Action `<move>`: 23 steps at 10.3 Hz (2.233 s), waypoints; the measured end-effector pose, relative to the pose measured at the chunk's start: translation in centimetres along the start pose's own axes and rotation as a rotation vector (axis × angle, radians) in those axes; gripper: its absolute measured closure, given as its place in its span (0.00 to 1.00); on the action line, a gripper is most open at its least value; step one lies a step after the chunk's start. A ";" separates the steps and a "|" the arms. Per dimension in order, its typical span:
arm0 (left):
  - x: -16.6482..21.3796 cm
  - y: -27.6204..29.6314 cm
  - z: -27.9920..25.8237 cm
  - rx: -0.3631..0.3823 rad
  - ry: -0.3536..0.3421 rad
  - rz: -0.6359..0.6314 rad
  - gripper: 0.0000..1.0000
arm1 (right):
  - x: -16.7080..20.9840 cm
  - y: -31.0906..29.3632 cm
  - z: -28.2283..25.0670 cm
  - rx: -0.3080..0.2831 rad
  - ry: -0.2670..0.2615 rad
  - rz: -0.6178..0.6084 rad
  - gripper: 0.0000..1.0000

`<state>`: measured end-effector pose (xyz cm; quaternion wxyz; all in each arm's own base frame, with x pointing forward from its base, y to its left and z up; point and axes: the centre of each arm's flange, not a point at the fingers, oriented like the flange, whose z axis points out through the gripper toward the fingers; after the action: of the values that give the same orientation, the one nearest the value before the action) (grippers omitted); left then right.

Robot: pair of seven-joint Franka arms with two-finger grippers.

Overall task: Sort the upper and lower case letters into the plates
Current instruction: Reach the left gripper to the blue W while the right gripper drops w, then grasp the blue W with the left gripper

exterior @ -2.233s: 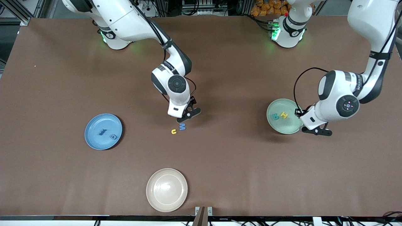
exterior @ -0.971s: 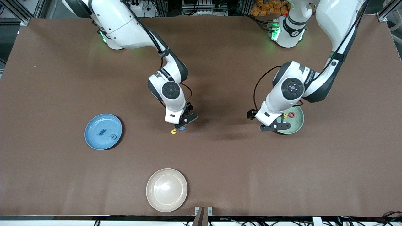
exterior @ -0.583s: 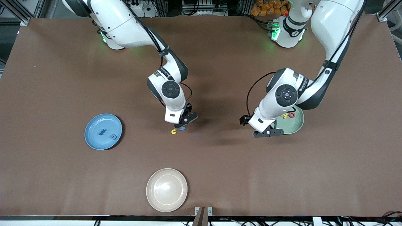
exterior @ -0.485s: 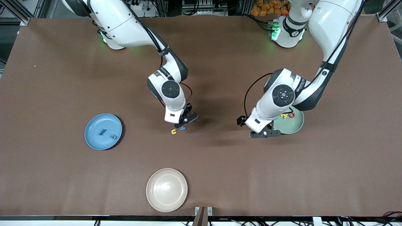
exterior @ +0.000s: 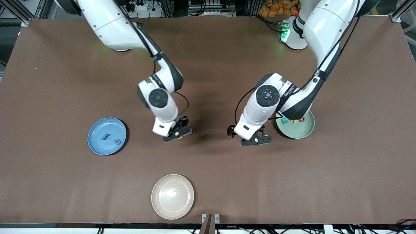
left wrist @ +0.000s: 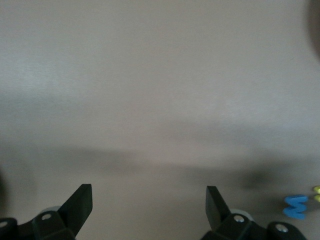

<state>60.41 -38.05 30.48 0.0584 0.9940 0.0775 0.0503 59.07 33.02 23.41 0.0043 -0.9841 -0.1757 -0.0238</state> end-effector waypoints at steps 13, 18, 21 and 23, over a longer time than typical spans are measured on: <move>-15.8 16.6 14.0 -0.094 0.467 0.509 0.00 | -7.4 32.2 -0.5 -0.034 -0.151 0.281 0.26; -18.3 17.0 17.3 -0.036 0.487 0.604 0.08 | -7.8 32.5 -0.3 -0.033 -0.160 0.283 0.00; -18.1 17.3 17.6 -0.045 0.498 0.608 0.28 | -7.9 32.5 -0.2 -0.031 -0.171 0.282 0.00; -17.8 17.3 17.5 -0.042 0.504 0.607 0.41 | -7.9 32.5 -0.2 -0.031 -0.172 0.282 0.00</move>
<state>47.38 -59.74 13.67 0.0401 0.9269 -0.2089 0.3092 62.88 -0.20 23.20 -0.0224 -0.9974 -0.0352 0.0586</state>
